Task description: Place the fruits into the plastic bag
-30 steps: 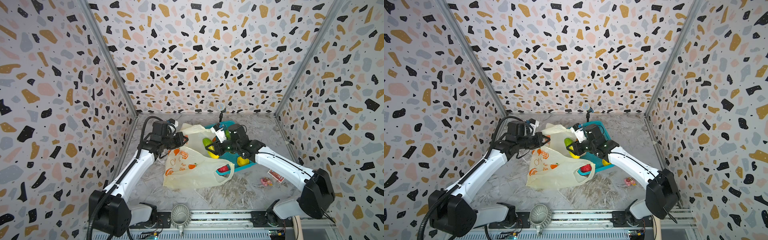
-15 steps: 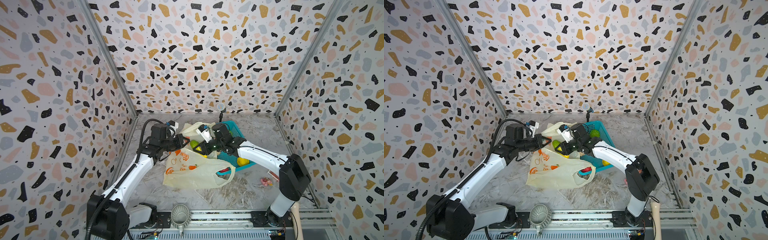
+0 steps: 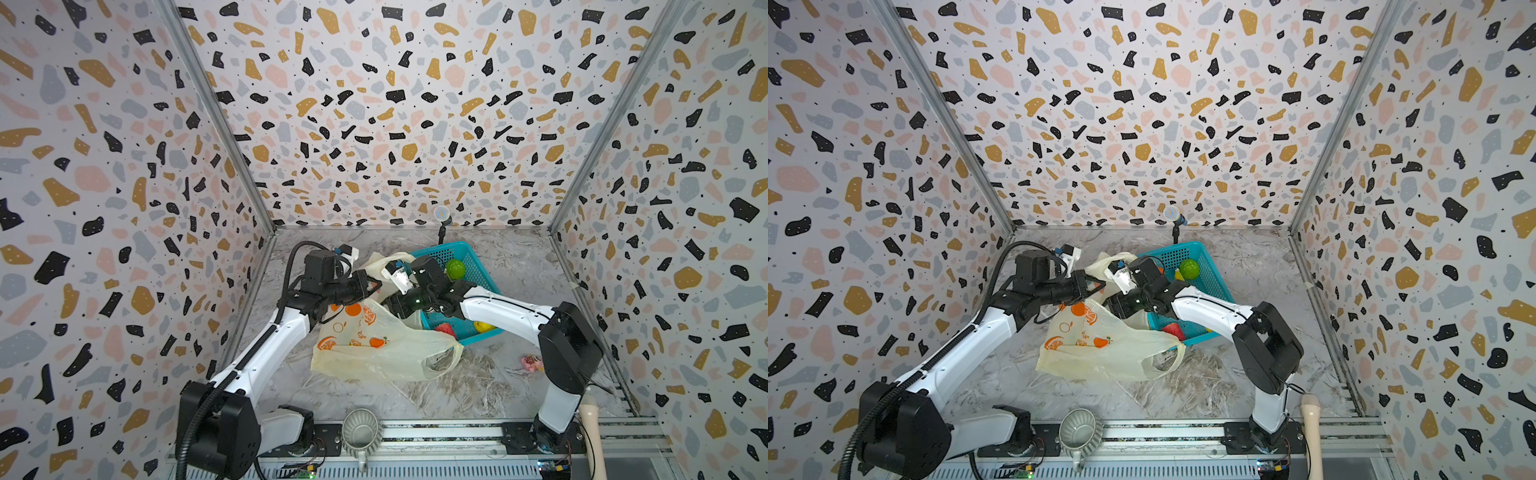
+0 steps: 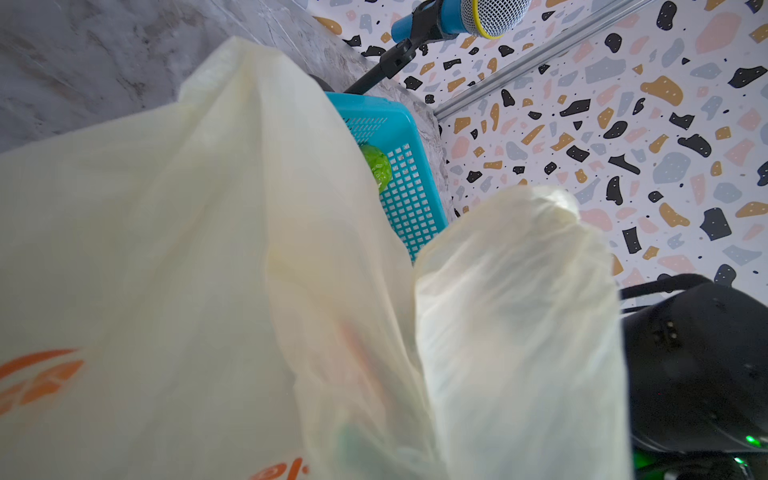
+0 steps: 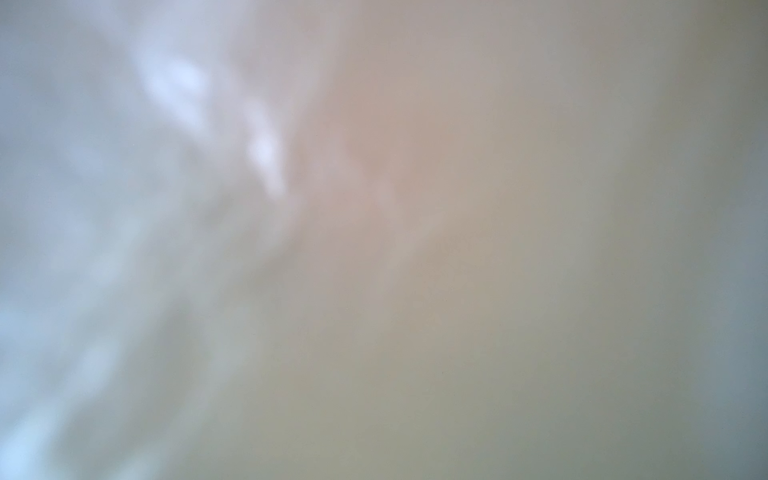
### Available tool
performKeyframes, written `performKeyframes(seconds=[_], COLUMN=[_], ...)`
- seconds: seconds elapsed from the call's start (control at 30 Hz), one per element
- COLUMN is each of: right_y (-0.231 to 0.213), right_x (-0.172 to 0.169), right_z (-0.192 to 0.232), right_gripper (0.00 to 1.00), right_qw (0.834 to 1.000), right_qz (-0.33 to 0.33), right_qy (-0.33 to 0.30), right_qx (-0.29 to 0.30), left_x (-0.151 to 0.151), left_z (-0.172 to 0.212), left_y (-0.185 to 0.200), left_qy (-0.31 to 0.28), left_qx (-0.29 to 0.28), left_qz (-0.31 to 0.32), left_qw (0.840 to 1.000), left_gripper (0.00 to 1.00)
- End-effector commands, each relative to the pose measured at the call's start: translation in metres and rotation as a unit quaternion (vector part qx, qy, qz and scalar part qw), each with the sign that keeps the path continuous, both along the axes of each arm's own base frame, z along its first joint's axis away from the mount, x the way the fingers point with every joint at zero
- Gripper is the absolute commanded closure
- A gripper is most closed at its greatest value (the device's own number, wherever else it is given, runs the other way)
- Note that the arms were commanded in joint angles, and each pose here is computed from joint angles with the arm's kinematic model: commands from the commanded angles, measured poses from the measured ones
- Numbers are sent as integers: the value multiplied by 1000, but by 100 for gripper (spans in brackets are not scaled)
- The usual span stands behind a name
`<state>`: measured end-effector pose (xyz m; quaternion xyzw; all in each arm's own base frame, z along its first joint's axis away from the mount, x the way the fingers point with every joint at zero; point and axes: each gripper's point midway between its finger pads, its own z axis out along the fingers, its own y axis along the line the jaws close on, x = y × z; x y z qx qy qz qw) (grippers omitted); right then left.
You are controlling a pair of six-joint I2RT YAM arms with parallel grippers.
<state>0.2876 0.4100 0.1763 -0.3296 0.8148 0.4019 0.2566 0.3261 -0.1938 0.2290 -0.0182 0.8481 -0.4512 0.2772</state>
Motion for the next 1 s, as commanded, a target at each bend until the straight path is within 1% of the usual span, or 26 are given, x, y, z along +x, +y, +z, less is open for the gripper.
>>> performKeyframes(seconds=[0.0, 0.07, 0.2, 0.3, 0.4, 0.5, 0.57, 0.7, 0.87, 0.97], right_y=[-40, -63, -125, -169, -192, -193, -187, -172, -171, -171], right_x=[14, 19, 31, 38, 33, 19, 9, -8, -15, -15], right_z=[48, 55, 59, 40, 10, -22, -40, -73, -103, -118], right_gripper=[25, 25, 26, 26, 26, 25, 23, 23, 22, 23], right_qw=[998, 995, 985, 971, 961, 959, 959, 956, 941, 935], right_qz=[-48, -74, -160, -235, -262, -245, -224, -185, -173, -168], right_qy=[-46, -54, -60, -33, 2, 43, 60, 88, 87, 92], right_qx=[21, 24, 13, -25, -86, -136, -162, -210, -278, -298], left_x=[2, 2, 3, 5, 6, 7, 7, 9, 9, 9], left_z=[-1, -2, -1, 0, 1, 2, 2, -2, -3, -4], left_y=[-2, -1, 0, 1, 5, 7, 7, 9, 9, 9], left_qy=[-15, -16, -18, -19, -22, -23, -24, -20, -18, -16], left_qx=[2, 5, 10, 16, 29, 39, 41, 47, 49, 49], left_qz=[-11, -11, -8, -7, 0, 2, 3, 7, 8, 8], left_qw=[1000, 1000, 1000, 1000, 999, 999, 999, 999, 999, 999], left_gripper=[100, 100, 100, 100, 100, 100, 100, 100, 100, 100])
